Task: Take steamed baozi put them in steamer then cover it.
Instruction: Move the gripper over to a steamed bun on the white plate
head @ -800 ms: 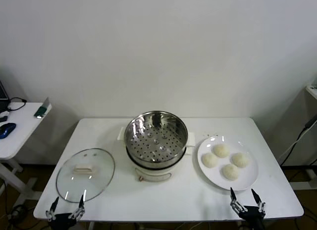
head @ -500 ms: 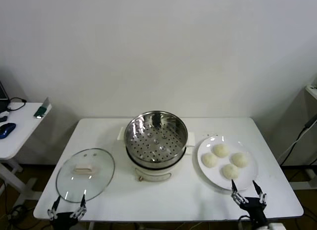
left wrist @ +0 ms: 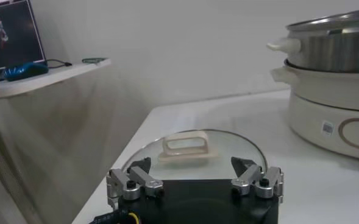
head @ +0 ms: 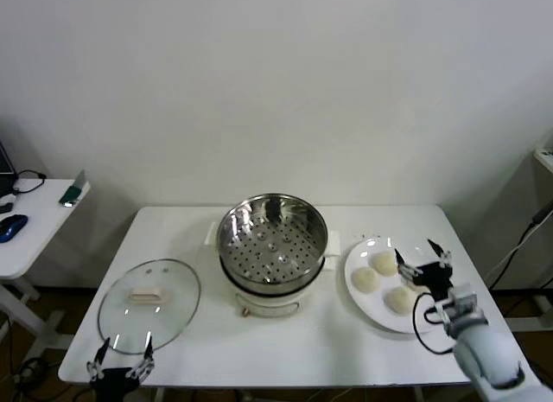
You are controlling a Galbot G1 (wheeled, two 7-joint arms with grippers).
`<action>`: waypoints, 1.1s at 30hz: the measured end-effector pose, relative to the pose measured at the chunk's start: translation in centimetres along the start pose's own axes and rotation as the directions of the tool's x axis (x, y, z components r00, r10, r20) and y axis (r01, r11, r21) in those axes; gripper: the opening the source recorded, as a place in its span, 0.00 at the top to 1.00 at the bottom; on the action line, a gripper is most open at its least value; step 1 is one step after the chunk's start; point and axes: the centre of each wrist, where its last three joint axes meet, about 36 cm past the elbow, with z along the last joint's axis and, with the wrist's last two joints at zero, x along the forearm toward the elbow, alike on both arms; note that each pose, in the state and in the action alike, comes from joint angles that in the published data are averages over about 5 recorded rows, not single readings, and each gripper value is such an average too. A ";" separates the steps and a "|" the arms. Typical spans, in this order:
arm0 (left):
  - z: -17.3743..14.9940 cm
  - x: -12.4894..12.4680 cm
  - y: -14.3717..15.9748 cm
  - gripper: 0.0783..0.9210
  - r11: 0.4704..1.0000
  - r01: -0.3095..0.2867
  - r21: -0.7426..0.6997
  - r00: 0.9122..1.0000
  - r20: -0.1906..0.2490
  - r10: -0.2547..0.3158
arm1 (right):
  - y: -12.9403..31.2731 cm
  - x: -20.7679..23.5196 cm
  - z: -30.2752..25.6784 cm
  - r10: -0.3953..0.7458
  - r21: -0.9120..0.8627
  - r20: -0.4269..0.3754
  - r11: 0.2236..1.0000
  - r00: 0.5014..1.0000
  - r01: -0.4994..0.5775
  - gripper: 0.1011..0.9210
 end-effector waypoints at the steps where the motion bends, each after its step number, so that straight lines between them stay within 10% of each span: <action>1: 0.0 0.0 0.0 0.12 1.000 0.000 -0.002 1.000 0.000 0.000 | -1.1 -0.6 -0.6 -0.041 0.054 -0.006 0.998 0.999 0.042 0.12; 14: 0.4 -0.1 0.1 0.12 1.000 0.006 -0.015 1.000 0.009 -0.006 | -12.1 -7.0 -6.5 -0.451 0.457 -0.302 0.704 0.840 0.543 0.12; 33: 0.5 -0.4 -0.1 0.12 0.999 0.002 -0.032 1.000 0.022 -0.001 | -14.5 -14.2 -7.9 -0.542 0.308 -0.631 0.482 0.555 0.820 0.12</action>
